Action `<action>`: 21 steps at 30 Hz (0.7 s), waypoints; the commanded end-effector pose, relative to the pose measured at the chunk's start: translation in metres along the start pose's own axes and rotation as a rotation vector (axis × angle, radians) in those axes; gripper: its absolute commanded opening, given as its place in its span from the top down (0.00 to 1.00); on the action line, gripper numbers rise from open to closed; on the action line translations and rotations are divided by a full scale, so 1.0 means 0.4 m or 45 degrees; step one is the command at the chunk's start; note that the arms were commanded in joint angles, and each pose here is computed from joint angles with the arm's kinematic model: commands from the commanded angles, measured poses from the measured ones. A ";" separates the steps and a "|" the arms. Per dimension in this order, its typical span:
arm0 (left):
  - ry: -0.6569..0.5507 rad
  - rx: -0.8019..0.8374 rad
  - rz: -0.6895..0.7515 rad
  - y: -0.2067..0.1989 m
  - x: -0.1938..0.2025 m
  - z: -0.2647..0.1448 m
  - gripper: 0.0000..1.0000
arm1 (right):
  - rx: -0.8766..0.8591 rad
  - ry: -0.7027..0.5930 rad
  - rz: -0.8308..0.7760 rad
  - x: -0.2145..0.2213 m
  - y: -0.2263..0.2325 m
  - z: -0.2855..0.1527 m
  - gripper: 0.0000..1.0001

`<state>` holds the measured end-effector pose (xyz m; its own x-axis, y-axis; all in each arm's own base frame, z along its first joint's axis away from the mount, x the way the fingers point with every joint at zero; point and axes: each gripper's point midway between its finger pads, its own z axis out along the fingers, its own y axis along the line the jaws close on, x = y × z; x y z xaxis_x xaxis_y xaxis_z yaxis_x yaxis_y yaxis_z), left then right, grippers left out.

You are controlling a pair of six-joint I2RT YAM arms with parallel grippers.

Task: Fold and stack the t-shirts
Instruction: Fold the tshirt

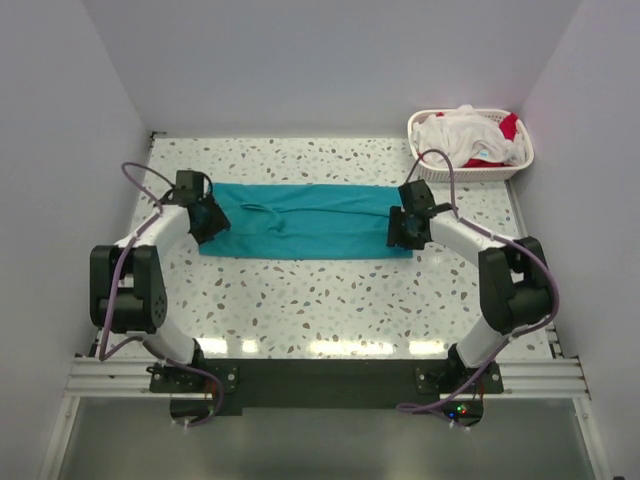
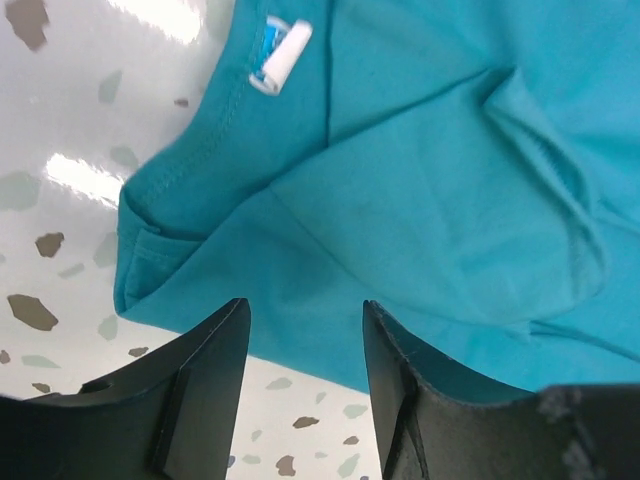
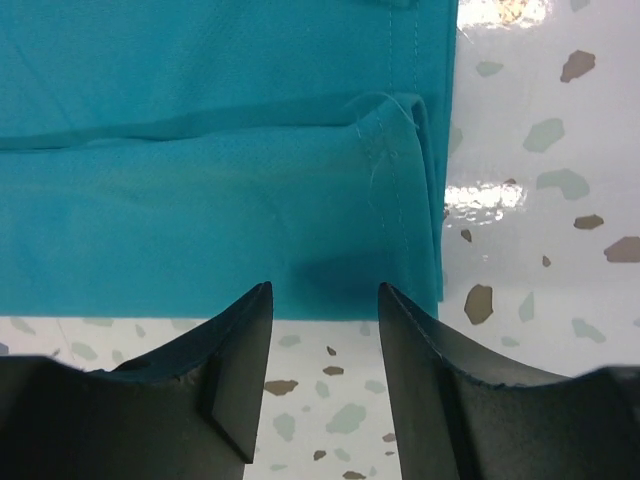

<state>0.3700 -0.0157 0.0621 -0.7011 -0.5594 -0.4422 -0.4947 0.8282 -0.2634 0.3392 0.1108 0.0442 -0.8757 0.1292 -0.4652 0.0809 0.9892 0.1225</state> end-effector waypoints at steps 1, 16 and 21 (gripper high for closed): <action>0.039 0.017 0.025 0.003 0.033 0.032 0.47 | -0.031 -0.057 0.016 -0.057 0.020 0.016 0.50; 0.169 -0.175 0.083 0.046 -0.058 0.201 0.50 | -0.060 0.528 -0.116 0.364 0.037 -0.104 0.38; 0.094 -0.194 0.175 -0.019 -0.176 0.256 0.46 | -0.225 0.682 -0.301 0.602 0.152 -0.248 0.37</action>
<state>0.4602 0.0069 0.0206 -0.7641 -0.5201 -0.3816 -0.4921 0.8525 -0.1764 0.1608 0.1926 0.0206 -0.9709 -0.1720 -0.1667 -0.2063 0.9541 0.2171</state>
